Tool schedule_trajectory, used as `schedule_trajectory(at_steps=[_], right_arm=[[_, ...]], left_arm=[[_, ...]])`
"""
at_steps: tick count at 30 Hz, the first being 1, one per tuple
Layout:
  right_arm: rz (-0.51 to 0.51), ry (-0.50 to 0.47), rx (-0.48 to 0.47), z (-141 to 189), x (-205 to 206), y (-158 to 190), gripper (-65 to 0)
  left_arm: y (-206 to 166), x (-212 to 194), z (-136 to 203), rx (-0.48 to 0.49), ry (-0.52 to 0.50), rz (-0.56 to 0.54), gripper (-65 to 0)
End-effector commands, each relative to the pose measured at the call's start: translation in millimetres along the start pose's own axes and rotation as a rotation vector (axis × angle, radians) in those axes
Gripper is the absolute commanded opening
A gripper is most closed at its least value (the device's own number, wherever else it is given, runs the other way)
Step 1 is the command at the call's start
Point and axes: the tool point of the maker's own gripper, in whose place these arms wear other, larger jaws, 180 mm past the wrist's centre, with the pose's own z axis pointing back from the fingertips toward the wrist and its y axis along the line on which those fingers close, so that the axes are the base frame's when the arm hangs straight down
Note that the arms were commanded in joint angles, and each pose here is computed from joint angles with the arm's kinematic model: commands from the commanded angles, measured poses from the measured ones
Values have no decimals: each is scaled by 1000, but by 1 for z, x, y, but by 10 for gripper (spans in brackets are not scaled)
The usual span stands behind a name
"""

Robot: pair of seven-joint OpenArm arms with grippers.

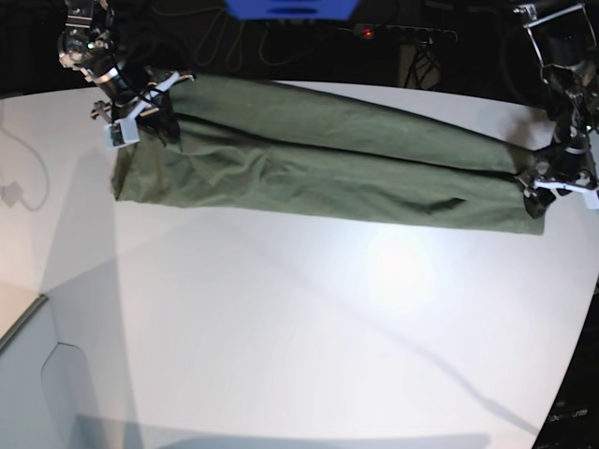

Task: Layout the t-shirt on the table in an organized manner, then fold the t-shirt properly
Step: 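Lift and fold the shirt lengthwise again with both grippers, laying it down, then carry the shirt end with the left gripper toward the right gripper, folding it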

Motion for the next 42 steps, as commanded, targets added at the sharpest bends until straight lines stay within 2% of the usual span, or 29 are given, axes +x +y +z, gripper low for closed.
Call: schedule_trajectory(at_steps=[1, 3, 5, 12, 16, 18, 23, 27, 32, 36, 42], right_arm=[[5, -40, 14, 2, 10, 0, -650], [5, -40, 14, 2, 10, 0, -650], [6, -41, 14, 2, 11, 0, -650], [6, -41, 14, 2, 11, 0, -650], [5, -42, 14, 2, 11, 1, -650], [5, -43, 16, 1, 12, 1, -650], [5, -51, 14, -2, 15, -1, -650], [-10, -47, 13, -10, 14, -4, -650], [-24, -32, 12, -13, 8, -7, -650], [-21, -43, 14, -16, 13, -7, -650], [-21, -45, 13, -16, 14, -8, -650]], left_arm=[[5, -9, 1, 16, 52, -15, -155], [-2, -16, -1, -3, 78, -42, -161], [-11, -25, -3, -27, 105, -71, -205], [-17, -31, -4, -40, 122, -83, -513], [-18, -27, -4, -43, 110, -75, -644], [-24, -16, -4, -59, 81, -89, -650], [-41, 18, 23, -102, -27, -95, -646], [-79, 57, 51, -166, -127, -130, -646], [-130, 67, 81, -256, -191, -161, -646], [-179, 47, 88, -354, -152, -172, -647], [-256, -22, 92, -493, -22, -259, -647]])
